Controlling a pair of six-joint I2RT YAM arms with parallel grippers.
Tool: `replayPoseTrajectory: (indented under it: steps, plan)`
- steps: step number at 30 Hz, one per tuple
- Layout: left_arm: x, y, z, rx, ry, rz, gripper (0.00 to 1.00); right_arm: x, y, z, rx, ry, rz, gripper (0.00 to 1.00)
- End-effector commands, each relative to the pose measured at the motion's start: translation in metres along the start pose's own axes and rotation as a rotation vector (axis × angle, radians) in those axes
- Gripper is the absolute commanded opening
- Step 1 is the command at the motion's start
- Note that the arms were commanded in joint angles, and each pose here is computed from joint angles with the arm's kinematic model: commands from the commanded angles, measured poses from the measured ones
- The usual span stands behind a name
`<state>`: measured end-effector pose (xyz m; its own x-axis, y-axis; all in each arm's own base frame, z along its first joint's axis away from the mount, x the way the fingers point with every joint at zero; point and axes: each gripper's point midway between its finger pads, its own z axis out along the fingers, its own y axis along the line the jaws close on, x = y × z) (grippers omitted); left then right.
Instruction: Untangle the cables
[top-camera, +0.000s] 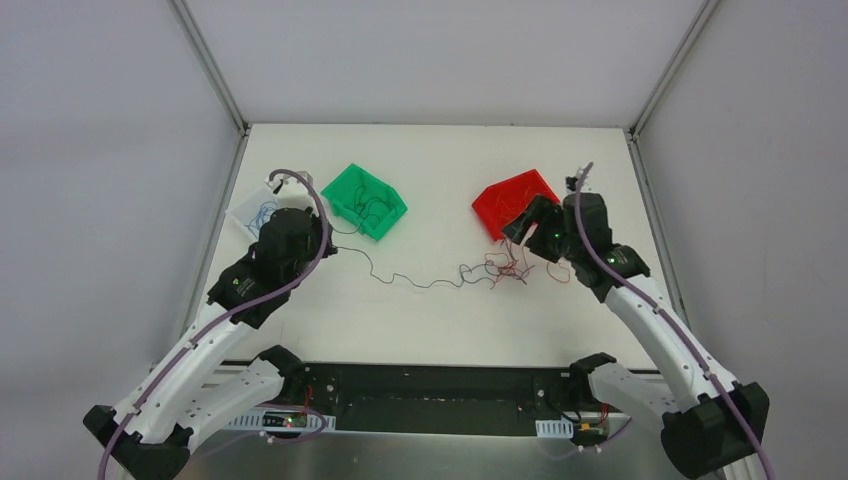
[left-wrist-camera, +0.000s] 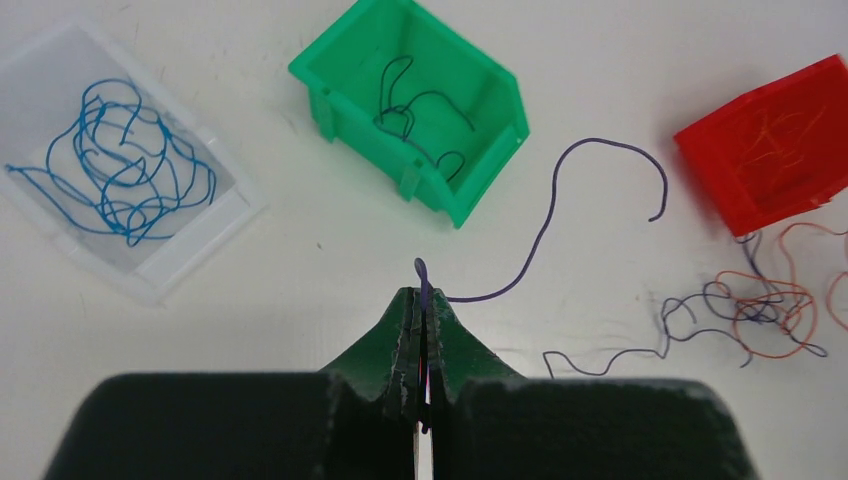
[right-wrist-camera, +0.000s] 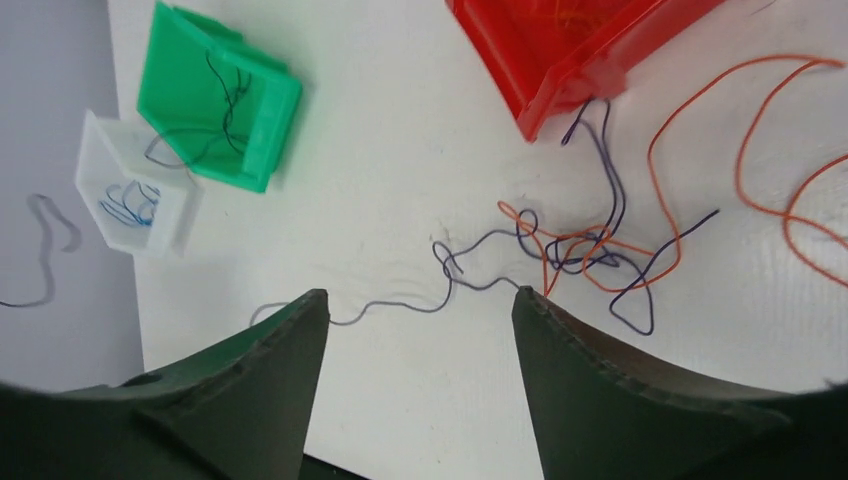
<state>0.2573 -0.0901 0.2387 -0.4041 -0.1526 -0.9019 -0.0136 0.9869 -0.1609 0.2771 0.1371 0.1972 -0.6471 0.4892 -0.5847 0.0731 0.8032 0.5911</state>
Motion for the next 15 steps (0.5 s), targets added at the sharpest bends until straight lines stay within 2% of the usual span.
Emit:
replayPoseTrajectory:
  steps: [1, 4, 7, 10, 15]
  plan:
    - [-0.041, -0.023, -0.013, 0.115, -0.078, -0.015, 0.0, 0.024, 0.004, 0.02, 0.065, 0.058, -0.082, 0.74]
    - [-0.044, -0.031, -0.012, 0.142, -0.071, -0.03, 0.0, 0.052, 0.013, 0.036, 0.077, 0.104, -0.135, 0.75]
    - [-0.047, -0.034, -0.009, 0.142, -0.076, -0.053, 0.0, 0.074, 0.001, 0.053, 0.17, 0.126, -0.177, 0.77]
    - [-0.053, -0.034, -0.01, 0.137, -0.095, -0.066, 0.0, 0.083, -0.023, 0.066, 0.315, 0.129, -0.188, 0.8]
    - [-0.062, -0.026, -0.013, 0.104, -0.133, -0.049, 0.0, 0.083, -0.052, 0.07, 0.516, 0.087, -0.35, 0.81]
